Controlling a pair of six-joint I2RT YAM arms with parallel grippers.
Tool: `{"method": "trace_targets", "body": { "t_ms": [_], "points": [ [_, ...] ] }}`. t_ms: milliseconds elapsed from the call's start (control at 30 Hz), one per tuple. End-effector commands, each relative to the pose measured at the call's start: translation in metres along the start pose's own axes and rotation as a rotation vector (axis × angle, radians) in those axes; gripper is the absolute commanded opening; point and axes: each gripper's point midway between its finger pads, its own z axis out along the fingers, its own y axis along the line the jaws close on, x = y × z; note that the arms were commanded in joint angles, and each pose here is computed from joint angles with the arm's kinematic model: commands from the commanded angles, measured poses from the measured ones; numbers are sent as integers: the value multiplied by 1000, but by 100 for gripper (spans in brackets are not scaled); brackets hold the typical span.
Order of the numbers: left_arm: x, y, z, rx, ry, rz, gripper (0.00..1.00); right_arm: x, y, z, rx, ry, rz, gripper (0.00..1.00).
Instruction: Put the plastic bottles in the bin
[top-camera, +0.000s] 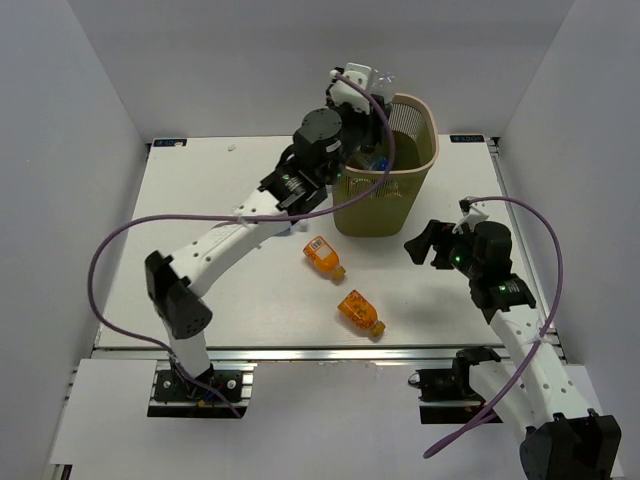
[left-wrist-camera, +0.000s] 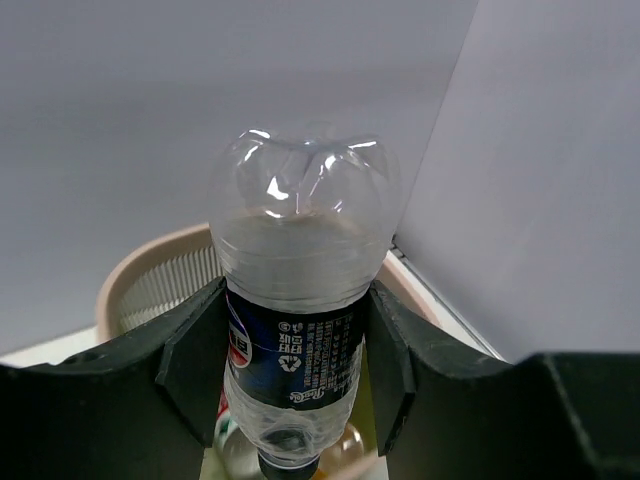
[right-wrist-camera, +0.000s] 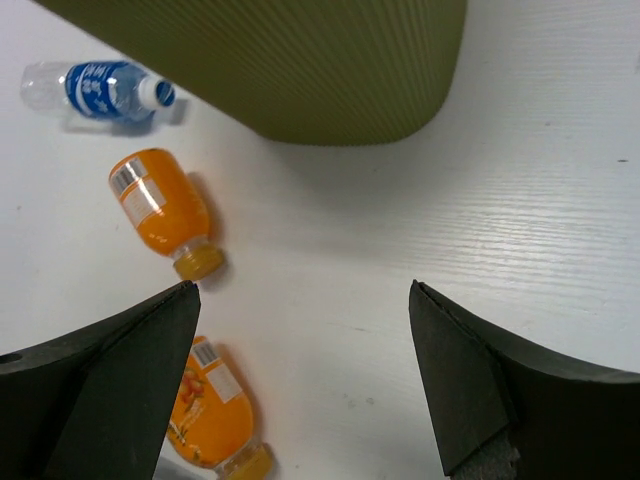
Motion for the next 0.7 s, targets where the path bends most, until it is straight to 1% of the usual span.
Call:
{"method": "trace_targets", "body": {
  "t_ms": [0,33,67,100,133,167,200,233,267,300,333,367,400,433,467,500,533,567,600,633,667],
  "points": [
    [-30,-6,22,6,-142,33,39,1,17,2,-111,8,-28,89],
    [-11,-9,37,0,-136,32,39,4,20,2,-128,23,-34,89],
    [-13,-7,44,-4,-153,26,41,4,23,1,-144,32,-46,89],
    [-8,-8,51,-7,-153,-10,47,6,27,1,-160,37,-51,89],
    [16,-9,64,-9,-120,-1,52,8,33,0,-184,47,-66,89],
    [4,-7,69,-13,-143,-14,53,10,35,0,-193,51,-78,89],
    [7,-8,74,-12,-135,-32,56,10,39,-1,-213,50,-105,89],
    [13,-4,78,-10,-108,-30,60,14,47,-2,-246,59,-129,89],
    [9,-4,82,-5,-115,-44,81,16,55,-3,-281,60,-146,89],
    [8,-3,82,-2,-114,-74,97,17,60,-4,-308,61,-177,89],
    [5,0,83,20,-112,-81,98,23,70,-5,-343,75,-199,89],
    [-5,3,79,28,-122,-97,98,27,74,-5,-358,85,-216,89],
    [-9,5,77,31,-121,-127,98,30,74,-3,-356,97,-242,89],
    [-11,12,76,42,-115,-127,98,36,81,-4,-373,116,-262,89],
    [-26,18,69,44,-130,-136,98,38,82,-3,-370,126,-276,89],
    [-19,24,67,36,-108,-157,98,43,84,-2,-370,153,-284,89],
    [-23,41,64,18,-109,-165,98,50,89,-2,-387,175,-311,89],
    [-25,45,60,39,-102,-189,98,54,90,-1,-378,185,-327,89],
    [-30,54,48,37,-92,-203,98,60,91,1,-377,206,-344,89],
    [-33,74,43,12,-91,-211,98,70,98,-1,-400,231,-385,89],
    [-33,82,36,13,-81,-230,98,75,99,0,-391,244,-411,89]
  ]
}}
